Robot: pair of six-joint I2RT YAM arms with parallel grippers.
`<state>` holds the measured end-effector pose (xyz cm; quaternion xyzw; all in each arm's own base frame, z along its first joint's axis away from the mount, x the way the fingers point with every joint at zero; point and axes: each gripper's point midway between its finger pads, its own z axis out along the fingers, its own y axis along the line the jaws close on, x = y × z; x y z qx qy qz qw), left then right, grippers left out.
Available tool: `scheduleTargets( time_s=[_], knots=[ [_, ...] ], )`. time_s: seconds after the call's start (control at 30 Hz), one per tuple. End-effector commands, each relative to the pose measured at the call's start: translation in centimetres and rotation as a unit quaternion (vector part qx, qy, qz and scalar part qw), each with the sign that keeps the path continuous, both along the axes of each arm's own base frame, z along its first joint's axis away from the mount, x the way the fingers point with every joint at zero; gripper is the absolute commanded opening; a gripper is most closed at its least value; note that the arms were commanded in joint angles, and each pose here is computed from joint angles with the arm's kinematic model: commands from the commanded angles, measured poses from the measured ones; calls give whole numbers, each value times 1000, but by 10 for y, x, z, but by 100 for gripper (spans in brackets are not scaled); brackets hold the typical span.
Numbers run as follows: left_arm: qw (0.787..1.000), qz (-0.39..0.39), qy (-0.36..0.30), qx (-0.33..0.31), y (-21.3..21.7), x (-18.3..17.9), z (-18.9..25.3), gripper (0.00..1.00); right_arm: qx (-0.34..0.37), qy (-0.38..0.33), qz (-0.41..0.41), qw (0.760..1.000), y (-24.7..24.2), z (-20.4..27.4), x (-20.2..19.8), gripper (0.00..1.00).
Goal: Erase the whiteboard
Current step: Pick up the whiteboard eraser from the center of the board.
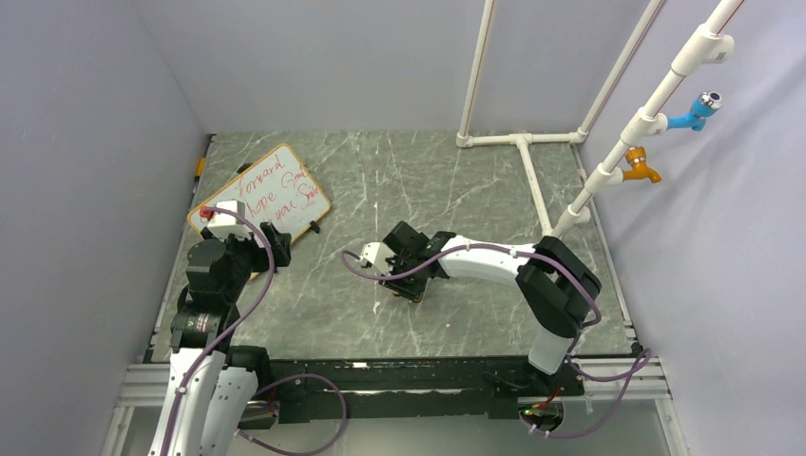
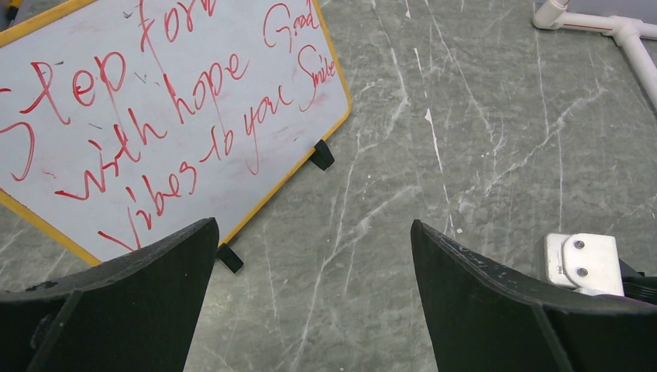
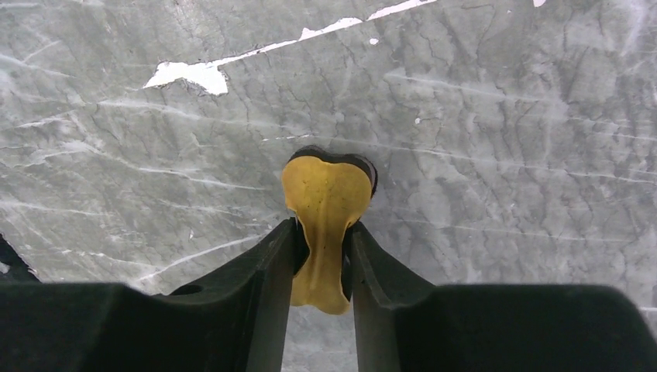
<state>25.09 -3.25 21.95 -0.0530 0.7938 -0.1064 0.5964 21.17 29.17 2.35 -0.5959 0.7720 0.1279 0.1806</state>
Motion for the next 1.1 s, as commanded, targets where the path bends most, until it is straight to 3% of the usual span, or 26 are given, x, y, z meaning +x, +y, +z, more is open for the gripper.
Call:
scheduleTargets(
  time_s=[0.0,0.27,0.53,0.7,1.07],
  knots=[
    [1000,10,-30,1,3,3,19,98,11,4,1,1000,11,5,2,29],
    [997,58,-39,-8,28,7,26,99,56,32,14,998,19,24,-1,0],
    [987,132,-40,-78,80,20,27,99,162,42,38,985,24,78,-6,0],
    [981,177,-15,-80,111,20,1,96,187,58,54,979,28,85,-15,0],
    [994,89,0,-66,125,43,-44,86,216,67,82,971,33,102,-26,0]
  ],
)
